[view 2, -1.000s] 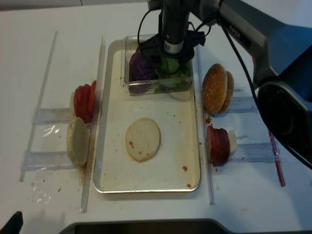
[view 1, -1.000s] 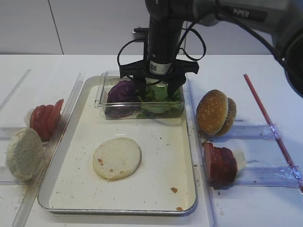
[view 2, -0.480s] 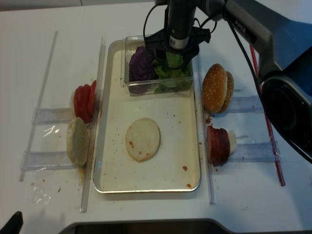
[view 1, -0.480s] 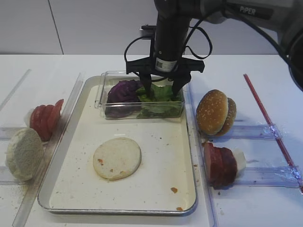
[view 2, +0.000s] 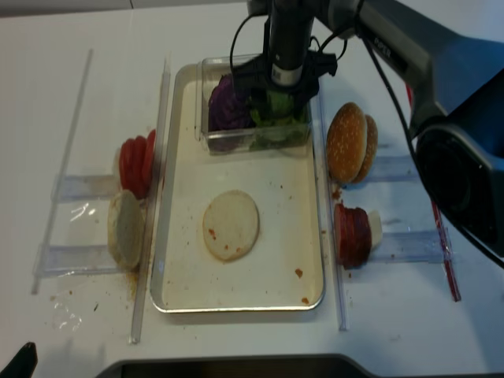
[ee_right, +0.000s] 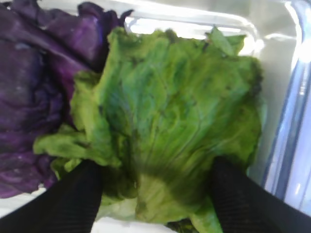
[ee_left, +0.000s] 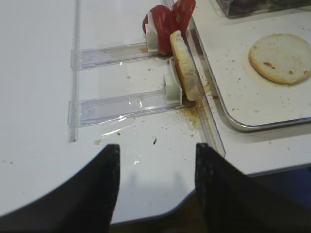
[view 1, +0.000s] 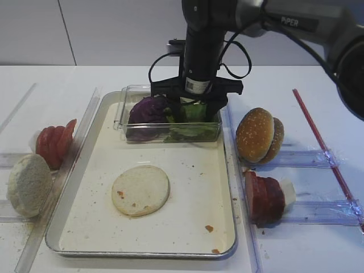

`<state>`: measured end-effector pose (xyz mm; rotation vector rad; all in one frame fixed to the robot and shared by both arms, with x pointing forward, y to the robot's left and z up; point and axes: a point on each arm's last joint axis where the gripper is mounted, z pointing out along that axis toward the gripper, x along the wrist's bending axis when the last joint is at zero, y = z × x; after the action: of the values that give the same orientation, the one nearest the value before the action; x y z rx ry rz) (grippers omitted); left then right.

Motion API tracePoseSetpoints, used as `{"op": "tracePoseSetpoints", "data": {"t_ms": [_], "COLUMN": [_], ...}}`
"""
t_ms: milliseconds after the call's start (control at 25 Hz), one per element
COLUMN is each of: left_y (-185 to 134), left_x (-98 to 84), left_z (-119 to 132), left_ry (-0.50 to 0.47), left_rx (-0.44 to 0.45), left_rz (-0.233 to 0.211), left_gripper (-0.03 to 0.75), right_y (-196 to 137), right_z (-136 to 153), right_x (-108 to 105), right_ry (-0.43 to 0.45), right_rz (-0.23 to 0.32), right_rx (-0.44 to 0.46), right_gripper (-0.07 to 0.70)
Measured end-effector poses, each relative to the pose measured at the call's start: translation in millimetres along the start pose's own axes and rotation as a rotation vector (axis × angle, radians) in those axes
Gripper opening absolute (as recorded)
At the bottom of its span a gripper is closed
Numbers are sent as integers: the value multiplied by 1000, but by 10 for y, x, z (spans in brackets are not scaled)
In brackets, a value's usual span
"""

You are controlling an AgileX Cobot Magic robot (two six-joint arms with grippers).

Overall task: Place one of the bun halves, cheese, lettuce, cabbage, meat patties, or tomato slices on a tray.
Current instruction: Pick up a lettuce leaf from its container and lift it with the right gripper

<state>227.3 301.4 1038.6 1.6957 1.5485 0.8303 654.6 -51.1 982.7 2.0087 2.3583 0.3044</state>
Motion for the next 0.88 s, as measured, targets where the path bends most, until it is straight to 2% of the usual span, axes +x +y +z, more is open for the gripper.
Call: {"op": "tracePoseSetpoints", "data": {"t_ms": [240, 640, 880], "left_y": [0, 0, 0], "left_x": [0, 0, 0], "left_z": [0, 0, 0], "left_ry": [0, 0, 0], "left_rx": [0, 0, 0], "left_rz": [0, 0, 0], "left_gripper": [338, 338, 338], "right_y": [-3, -3, -3], "right_z": [30, 42, 42], "right_x": [9, 10, 10], "right_ry": [9, 10, 10], "right_rz": [4, 6, 9], "right_rx": [9, 10, 10], "right_gripper": [486, 217, 106]}}
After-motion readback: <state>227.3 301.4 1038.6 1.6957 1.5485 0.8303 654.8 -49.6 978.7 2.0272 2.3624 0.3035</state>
